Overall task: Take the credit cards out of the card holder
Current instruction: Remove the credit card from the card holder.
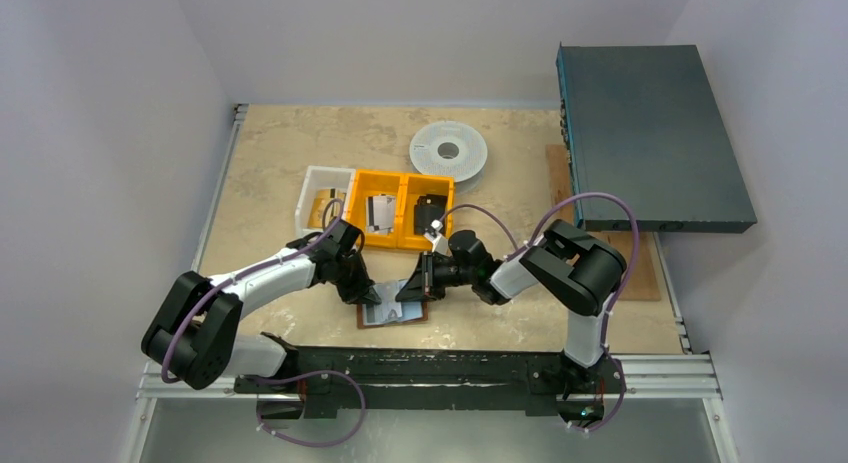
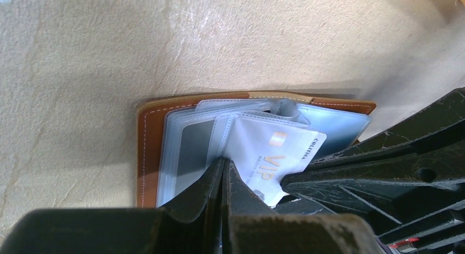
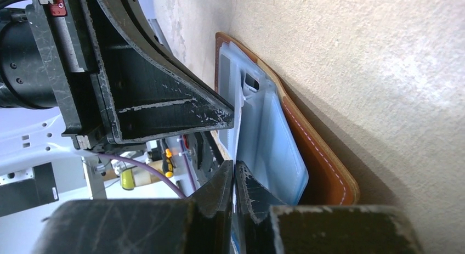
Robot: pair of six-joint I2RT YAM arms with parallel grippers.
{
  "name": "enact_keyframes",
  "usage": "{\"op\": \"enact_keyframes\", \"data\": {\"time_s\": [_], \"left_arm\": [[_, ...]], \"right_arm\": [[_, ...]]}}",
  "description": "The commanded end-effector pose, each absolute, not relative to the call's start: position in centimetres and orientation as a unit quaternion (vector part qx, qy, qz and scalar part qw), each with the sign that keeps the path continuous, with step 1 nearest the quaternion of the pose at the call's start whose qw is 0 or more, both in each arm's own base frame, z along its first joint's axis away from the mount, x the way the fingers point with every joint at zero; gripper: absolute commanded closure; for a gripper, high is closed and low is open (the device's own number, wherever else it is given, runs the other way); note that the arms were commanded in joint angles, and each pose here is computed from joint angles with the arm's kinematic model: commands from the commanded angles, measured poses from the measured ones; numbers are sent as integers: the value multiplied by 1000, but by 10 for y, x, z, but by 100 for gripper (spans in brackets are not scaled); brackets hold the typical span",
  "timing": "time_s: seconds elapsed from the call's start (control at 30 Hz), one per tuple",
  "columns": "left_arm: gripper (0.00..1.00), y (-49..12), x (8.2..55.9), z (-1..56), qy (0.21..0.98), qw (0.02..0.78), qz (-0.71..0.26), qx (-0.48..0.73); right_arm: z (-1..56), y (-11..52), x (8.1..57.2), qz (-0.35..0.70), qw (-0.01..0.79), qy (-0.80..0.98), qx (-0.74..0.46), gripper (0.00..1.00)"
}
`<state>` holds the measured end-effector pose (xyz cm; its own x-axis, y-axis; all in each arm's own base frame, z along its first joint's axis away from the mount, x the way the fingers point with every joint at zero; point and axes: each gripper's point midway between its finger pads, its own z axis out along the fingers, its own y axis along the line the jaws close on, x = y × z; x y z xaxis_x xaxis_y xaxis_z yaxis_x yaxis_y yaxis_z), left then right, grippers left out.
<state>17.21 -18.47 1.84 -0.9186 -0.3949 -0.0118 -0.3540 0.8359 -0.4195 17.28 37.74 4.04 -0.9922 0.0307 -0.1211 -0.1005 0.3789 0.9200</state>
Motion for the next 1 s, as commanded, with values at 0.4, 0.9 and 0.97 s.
{"op": "enact_keyframes", "data": {"time_s": [0.4,0.9,0.97], "left_arm": [[100,-134,151,-19,972,46,-69,-221],[100,-131,151,-18,972,50,-65,-222],[100,-132,151,-18,972,51,-67,-221]], "right_arm": [[31,356,183,484,84,871,6,100],[34,349,185,467,99,878,8,98],[34,350,185,470,97,877,2,91]]}}
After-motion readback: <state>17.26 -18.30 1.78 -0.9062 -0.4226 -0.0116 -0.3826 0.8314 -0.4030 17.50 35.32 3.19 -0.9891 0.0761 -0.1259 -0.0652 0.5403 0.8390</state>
